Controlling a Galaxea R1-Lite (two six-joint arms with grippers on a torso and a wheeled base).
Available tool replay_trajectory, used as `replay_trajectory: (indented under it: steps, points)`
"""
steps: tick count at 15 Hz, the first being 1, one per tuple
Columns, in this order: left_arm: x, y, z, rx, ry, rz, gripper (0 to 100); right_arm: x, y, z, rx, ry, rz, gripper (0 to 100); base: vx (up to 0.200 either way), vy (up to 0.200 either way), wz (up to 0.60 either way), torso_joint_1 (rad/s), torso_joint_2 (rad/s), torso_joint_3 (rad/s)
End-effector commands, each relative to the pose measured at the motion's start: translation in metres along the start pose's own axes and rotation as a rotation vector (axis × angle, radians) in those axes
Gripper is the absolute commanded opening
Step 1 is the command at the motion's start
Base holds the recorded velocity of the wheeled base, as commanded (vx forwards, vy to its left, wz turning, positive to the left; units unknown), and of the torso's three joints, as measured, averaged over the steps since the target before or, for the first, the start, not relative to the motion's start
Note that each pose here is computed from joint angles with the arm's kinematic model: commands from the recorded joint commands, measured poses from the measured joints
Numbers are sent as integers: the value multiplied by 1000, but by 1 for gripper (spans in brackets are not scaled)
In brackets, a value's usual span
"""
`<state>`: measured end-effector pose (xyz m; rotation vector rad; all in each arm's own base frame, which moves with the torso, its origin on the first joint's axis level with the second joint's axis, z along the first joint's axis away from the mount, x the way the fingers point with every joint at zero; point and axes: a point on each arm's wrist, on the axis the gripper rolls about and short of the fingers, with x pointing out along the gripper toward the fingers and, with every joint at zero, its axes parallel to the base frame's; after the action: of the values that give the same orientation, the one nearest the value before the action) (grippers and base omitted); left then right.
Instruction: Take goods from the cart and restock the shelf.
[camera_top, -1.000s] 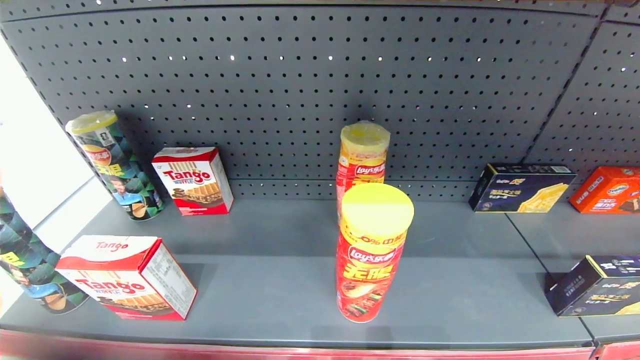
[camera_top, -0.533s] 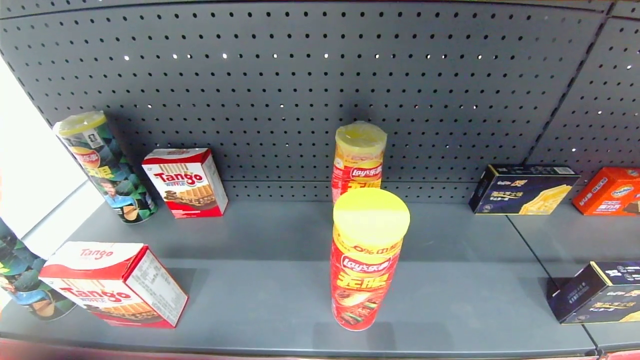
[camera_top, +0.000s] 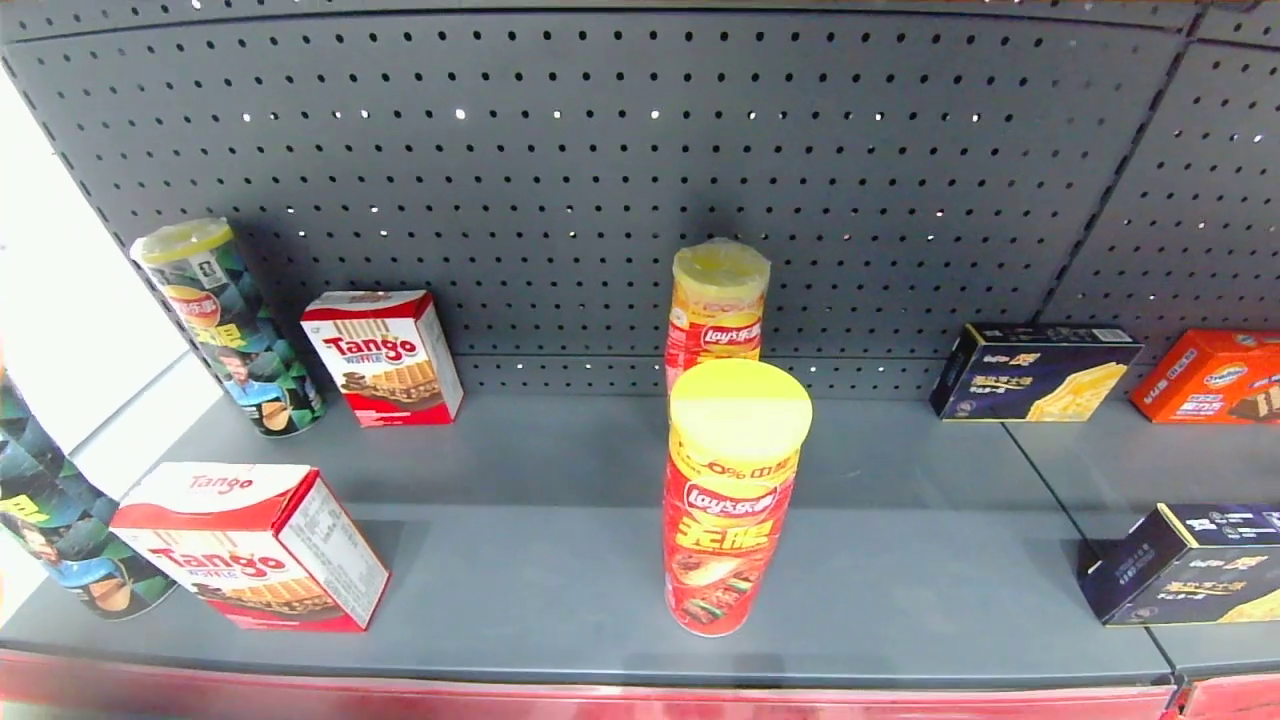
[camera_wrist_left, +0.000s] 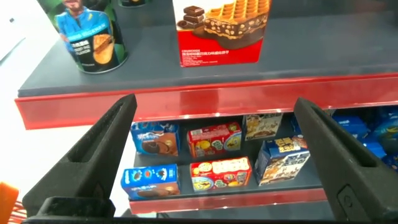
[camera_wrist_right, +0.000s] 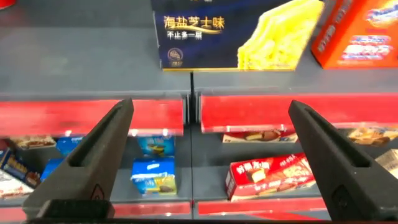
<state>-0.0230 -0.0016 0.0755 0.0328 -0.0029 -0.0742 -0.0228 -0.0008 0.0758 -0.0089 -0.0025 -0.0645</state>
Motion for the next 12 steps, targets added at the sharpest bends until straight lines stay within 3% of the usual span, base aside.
replay_trajectory:
  steps: [1, 4, 12]
  points:
    - [0, 0, 0, 2, 2, 1, 100, 0, 0, 0, 0, 1, 0, 100, 0, 0, 0, 0, 0, 0]
    - [0, 0, 0, 1, 2, -1, 100, 0, 0, 0, 0, 3, -1, 100, -67, 0, 0, 1, -1, 2]
    - [0, 0, 0, -1, 2, 1, 100, 0, 0, 0, 0, 3, 0, 100, 0, 0, 0, 0, 0, 0]
